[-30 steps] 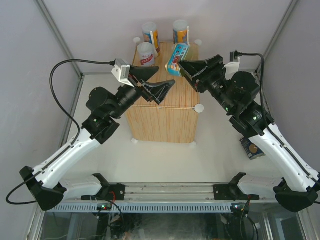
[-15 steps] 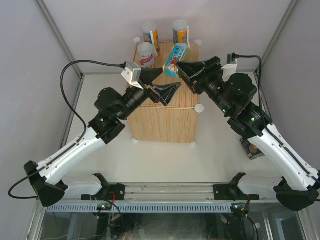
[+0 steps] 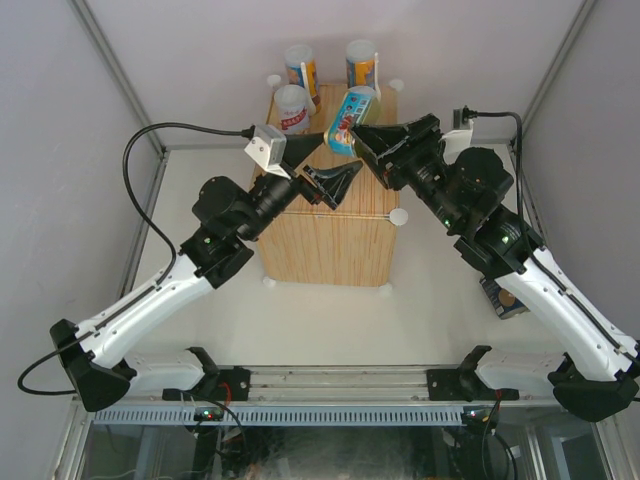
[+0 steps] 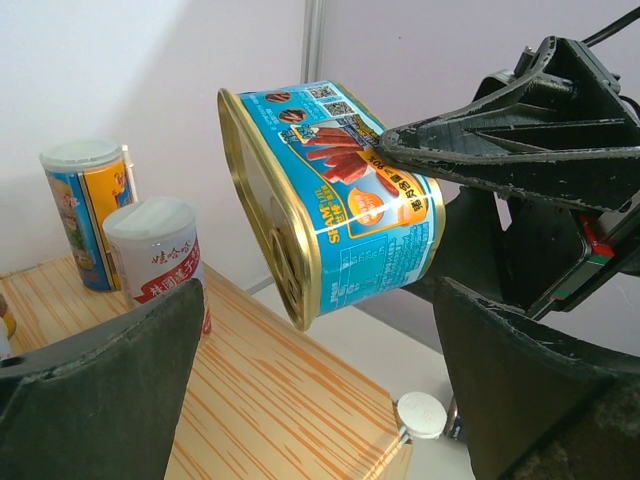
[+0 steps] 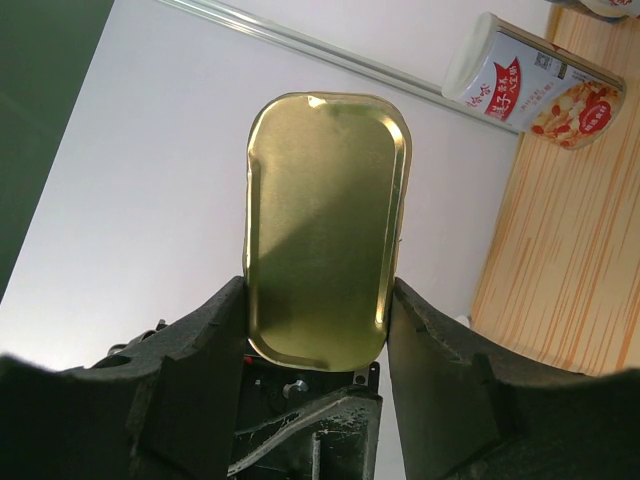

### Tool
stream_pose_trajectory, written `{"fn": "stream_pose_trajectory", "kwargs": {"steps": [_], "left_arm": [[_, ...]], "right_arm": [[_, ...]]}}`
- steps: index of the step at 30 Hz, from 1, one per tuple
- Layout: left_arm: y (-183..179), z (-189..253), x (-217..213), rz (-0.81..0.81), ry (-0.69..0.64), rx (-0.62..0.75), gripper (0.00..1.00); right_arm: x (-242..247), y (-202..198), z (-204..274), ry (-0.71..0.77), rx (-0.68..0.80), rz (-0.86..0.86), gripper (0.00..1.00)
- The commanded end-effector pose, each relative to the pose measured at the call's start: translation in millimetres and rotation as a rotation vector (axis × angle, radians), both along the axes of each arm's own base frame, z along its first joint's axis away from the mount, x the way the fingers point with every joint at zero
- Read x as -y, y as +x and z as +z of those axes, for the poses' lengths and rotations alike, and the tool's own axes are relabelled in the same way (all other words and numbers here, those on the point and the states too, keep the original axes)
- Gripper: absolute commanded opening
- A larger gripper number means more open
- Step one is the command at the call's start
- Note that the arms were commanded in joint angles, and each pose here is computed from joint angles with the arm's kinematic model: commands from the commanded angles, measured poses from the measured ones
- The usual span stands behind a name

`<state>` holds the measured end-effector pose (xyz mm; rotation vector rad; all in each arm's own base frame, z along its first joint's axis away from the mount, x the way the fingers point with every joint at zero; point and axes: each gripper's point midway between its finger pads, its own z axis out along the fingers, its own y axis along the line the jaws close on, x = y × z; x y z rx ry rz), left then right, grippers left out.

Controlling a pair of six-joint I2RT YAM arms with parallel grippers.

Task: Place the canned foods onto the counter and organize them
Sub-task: Place the canned food on the counter.

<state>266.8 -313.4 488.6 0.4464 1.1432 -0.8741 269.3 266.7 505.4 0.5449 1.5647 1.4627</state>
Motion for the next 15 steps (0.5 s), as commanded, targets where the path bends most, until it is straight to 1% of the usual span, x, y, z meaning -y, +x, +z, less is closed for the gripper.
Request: {"fn": "stream_pose_trajectory", "kwargs": {"steps": [1, 15], "left_arm": [[-7.2, 34.8, -11.9, 0.029, -0.068, 0.082, 1.00], [-9.2, 41.7, -12.8, 0.030, -0.078, 0.103, 0.99]], "right_arm": [[7.6, -14.6, 48.6, 0.122, 0.096, 0.009, 0.00], [-1.4, -12.4, 41.7, 0.115, 0.081, 0.021, 0.00]]}}
